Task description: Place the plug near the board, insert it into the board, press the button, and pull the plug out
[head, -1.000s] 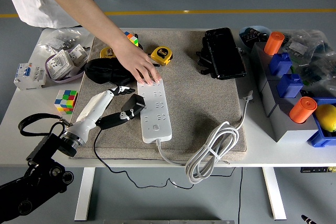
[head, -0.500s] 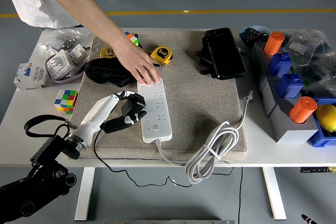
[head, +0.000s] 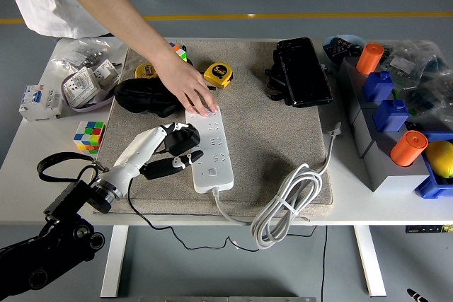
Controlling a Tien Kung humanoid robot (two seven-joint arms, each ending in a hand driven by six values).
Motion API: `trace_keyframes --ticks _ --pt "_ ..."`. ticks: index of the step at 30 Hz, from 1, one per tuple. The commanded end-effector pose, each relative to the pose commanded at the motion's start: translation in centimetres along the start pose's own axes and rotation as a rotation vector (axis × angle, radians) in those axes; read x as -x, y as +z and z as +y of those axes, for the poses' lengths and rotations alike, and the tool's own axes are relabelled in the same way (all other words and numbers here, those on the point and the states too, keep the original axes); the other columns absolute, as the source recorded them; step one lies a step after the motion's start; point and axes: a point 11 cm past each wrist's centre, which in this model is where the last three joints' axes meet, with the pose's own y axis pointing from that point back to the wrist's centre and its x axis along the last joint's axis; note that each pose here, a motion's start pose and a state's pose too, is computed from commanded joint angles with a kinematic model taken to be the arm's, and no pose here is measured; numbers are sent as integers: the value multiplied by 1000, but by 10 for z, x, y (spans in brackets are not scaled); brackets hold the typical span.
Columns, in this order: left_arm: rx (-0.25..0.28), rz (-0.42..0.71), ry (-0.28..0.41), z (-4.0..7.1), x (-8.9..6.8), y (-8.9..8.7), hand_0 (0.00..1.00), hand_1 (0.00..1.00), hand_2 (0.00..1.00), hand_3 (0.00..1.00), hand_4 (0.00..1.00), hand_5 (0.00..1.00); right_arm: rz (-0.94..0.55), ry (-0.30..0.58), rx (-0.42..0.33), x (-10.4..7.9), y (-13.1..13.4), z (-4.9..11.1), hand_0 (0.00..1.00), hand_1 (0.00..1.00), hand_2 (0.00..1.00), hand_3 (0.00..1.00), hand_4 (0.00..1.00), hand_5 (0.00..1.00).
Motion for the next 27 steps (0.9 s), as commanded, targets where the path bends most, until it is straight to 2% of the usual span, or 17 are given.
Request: trace_keyframes --ticks 10,18,27 --pt "32 -28 -49 -7 2 9 751 760 746 725 875 843 0 -1 -1 0 1 0 654 707 715 633 926 526" --pt "51 -50 -49 -15 -3 15 744 751 743 722 872 844 -5 -1 -2 0 1 0 652 706 714 632 926 526" --pt "56 -53 -56 -16 -3 16 741 750 742 721 872 843 -7 -1 -1 0 2 0 652 705 714 632 926 526"
